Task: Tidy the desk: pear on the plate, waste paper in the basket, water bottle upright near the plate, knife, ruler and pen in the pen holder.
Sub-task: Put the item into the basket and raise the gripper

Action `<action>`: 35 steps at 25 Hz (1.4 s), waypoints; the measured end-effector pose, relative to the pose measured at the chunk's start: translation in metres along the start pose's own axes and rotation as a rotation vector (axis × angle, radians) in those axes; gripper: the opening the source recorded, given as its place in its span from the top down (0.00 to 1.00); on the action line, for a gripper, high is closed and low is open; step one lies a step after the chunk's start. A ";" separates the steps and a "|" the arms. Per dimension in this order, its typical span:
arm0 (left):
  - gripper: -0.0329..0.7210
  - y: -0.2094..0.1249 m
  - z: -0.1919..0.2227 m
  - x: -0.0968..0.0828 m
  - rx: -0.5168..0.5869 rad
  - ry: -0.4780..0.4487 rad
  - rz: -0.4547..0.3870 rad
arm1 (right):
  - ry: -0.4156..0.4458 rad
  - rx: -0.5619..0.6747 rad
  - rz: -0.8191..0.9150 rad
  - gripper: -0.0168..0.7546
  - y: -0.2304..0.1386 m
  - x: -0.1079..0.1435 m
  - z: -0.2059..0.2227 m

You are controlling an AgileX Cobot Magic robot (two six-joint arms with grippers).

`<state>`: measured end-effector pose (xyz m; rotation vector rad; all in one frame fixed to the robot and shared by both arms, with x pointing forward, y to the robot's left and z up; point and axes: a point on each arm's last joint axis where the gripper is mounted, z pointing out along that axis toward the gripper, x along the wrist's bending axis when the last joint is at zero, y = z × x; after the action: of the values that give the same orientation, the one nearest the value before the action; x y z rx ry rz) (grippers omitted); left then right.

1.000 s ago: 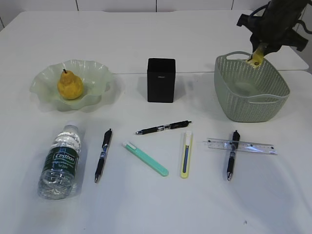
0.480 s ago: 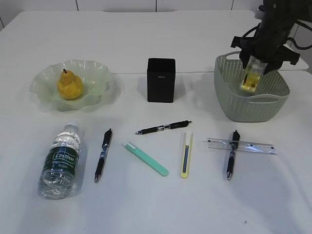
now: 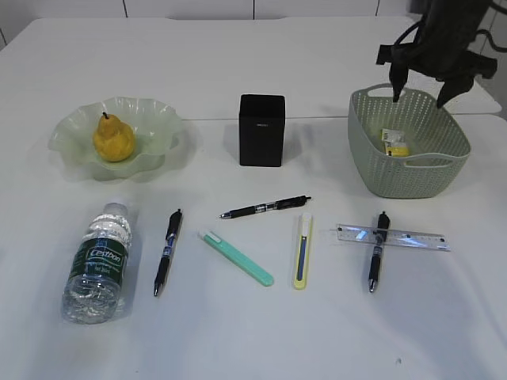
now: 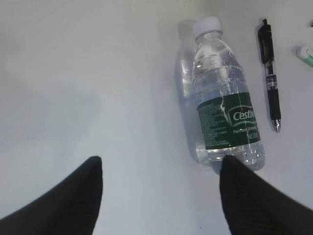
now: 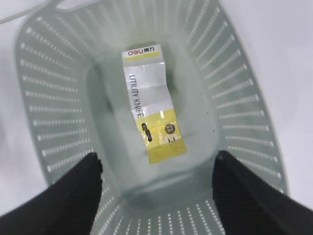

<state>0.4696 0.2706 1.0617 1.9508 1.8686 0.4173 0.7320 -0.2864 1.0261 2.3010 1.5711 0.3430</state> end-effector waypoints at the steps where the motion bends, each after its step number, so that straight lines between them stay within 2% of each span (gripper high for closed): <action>1: 0.26 0.000 0.000 0.000 0.000 0.000 0.000 | 0.005 0.004 -0.028 0.30 0.002 0.000 -0.007; 6: 0.26 0.000 0.000 0.000 -0.002 0.000 0.000 | 0.080 -0.028 -0.139 0.30 0.010 0.006 -0.028; 12: 0.26 0.000 0.000 0.000 -0.002 0.000 0.000 | 0.151 -0.017 -0.153 0.30 0.007 0.010 -0.046; 17: 0.26 0.001 0.000 0.000 -0.007 0.000 0.000 | 0.157 0.026 -0.178 0.30 -0.011 0.001 -0.064; 20: 0.26 0.001 0.000 0.000 -0.009 -0.001 0.000 | 0.190 0.096 -0.172 0.30 -0.031 -0.003 -0.070; 23: 0.26 0.001 0.000 0.000 -0.009 -0.001 0.000 | 0.181 0.133 -0.203 0.30 -0.052 -0.007 -0.080; 29: 0.26 0.000 0.000 -0.001 0.002 -0.010 -0.010 | 0.068 0.149 -0.402 0.30 -0.102 0.006 -0.099; 35: 0.26 0.001 0.000 -0.003 -0.012 -0.031 -0.028 | 0.087 0.216 -0.543 0.30 -0.137 0.010 -0.100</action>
<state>0.4703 0.2678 1.0624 1.9109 1.8675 0.3868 0.5806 -0.2171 1.0628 1.9073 2.2833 0.1393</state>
